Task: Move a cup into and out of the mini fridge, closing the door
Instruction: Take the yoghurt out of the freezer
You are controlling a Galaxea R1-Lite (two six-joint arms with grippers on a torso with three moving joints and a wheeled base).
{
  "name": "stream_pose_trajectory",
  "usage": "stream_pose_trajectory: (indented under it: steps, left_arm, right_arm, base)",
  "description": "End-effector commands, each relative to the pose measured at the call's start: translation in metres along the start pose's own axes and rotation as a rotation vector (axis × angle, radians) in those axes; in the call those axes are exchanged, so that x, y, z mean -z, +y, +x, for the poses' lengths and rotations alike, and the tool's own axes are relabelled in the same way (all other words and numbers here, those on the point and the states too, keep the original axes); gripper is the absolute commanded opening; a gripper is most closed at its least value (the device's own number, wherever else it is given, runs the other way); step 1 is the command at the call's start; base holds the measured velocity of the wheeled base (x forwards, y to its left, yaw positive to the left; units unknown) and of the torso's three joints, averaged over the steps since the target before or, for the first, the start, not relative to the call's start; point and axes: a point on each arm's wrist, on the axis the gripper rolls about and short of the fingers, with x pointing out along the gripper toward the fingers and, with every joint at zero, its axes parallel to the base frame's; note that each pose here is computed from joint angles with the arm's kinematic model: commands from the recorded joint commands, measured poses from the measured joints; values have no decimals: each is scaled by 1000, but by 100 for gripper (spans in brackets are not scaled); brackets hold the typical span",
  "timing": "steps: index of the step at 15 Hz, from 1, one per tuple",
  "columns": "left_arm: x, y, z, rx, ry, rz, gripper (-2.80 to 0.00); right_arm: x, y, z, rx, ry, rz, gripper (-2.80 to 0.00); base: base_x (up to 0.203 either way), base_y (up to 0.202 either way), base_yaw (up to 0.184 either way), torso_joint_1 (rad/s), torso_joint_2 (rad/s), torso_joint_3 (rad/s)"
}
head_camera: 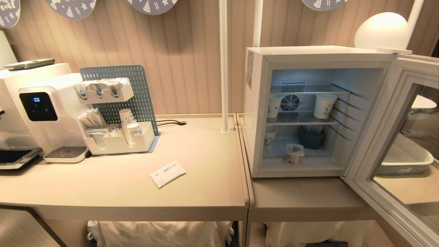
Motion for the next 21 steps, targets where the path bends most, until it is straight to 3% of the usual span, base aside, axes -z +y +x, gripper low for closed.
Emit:
stream_pose_trajectory:
  steps: [1, 5, 10, 11, 14, 16, 21]
  left_arm:
    - [0, 0, 0, -1, 1, 0, -280]
    - [0, 0, 0, -1, 1, -7, -280]
    - [0, 0, 0, -1, 1, -7, -280]
    - [0, 0, 0, -1, 1, -8, -280]
    - [0, 0, 0, -1, 1, -13, -280]
    - [0, 0, 0, -2, 2, -13, -280]
    - [0, 0, 0, -2, 3, -16, -280]
  right_arm:
    - [-16, 1, 50, -18, 225, 10, -280]
    - [-9, 1, 138, -101, 476, -18, -280]
    - [46, -4, 244, -134, 624, -58, -280]
    - [61, -4, 264, -136, 634, -69, 0]
    - [98, 1, 316, -129, 581, -119, 0]
    - [98, 12, 349, -136, 452, -147, 0]
    - [111, 43, 384, 0, 312, -144, 0]
  base:
    - [0, 0, 0, 0, 0, 0]
    - [0, 0, 0, 0, 0, 0]
    - [0, 0, 0, 0, 0, 0]
    - [0, 0, 0, 0, 0, 0]
    - [0, 0, 0, 0, 0, 0]
    - [0, 0, 0, 0, 0, 0]
    - [0, 0, 0, 0, 0, 0]
